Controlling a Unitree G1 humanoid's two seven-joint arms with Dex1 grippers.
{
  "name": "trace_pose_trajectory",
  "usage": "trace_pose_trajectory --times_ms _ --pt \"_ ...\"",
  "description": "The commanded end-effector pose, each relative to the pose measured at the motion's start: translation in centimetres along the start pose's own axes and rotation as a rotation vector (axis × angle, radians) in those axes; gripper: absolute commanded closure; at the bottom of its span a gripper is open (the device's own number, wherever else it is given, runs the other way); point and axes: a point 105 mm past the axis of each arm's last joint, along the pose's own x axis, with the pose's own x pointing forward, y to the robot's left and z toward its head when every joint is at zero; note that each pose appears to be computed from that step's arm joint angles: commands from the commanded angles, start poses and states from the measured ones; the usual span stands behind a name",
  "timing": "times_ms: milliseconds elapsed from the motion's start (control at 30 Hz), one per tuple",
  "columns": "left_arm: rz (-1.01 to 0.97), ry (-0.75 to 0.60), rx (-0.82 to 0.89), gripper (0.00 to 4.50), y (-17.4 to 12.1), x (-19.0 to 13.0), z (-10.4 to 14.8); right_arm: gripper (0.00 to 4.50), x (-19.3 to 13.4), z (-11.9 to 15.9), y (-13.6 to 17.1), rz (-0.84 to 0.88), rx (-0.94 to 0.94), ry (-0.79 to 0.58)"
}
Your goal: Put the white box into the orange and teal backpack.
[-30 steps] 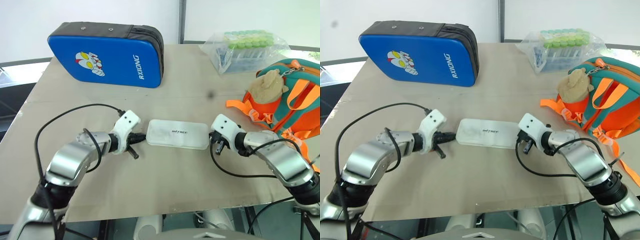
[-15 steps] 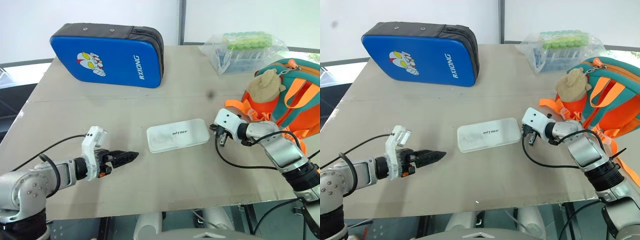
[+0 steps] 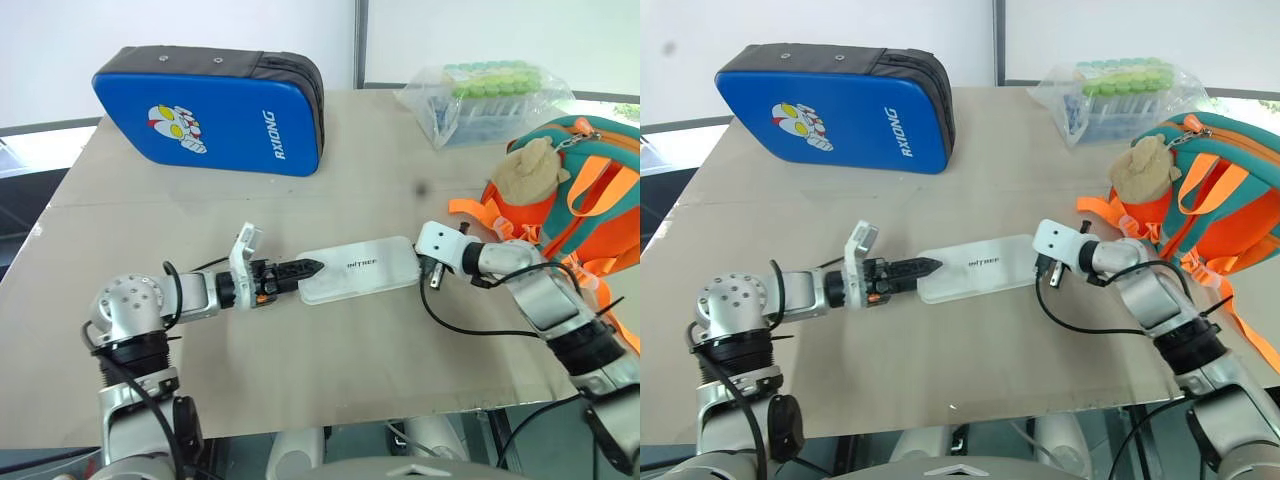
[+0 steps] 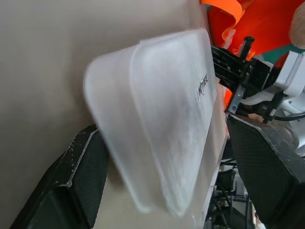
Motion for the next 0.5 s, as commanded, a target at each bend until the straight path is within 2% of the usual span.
trace_pose_trajectory --times_ms 33,200,233,400,433,500 --pt "-0.067 0.034 -0.019 0.64 -1.0 1.1 -0.8 4.50 0.8 3.2 0.8 0.020 -0.041 -0.114" --pt "-0.077 0.007 -0.029 0.64 -1.1 1.1 -1.2 4.50 0.5 2.7 1.0 0.005 -0.013 -0.115" --pt "-0.077 -0.014 -0.040 0.82 -1.1 1.0 -1.0 4.50 0.2 2.6 0.9 -0.006 0.003 -0.117" --pt "-0.108 -0.064 -0.052 2.57 -1.4 0.3 -0.8 4.50 -2.4 2.6 -0.3 -0.104 0.104 -0.175" --pt "-0.111 -0.080 -0.050 2.96 -1.5 0.1 -0.6 4.50 -4.1 2.7 -0.7 -0.123 0.169 -0.199" --pt "-0.132 -0.115 -0.046 3.34 -1.9 -0.4 0.2 4.50 -7.3 3.1 -1.1 -0.151 0.291 -0.255"
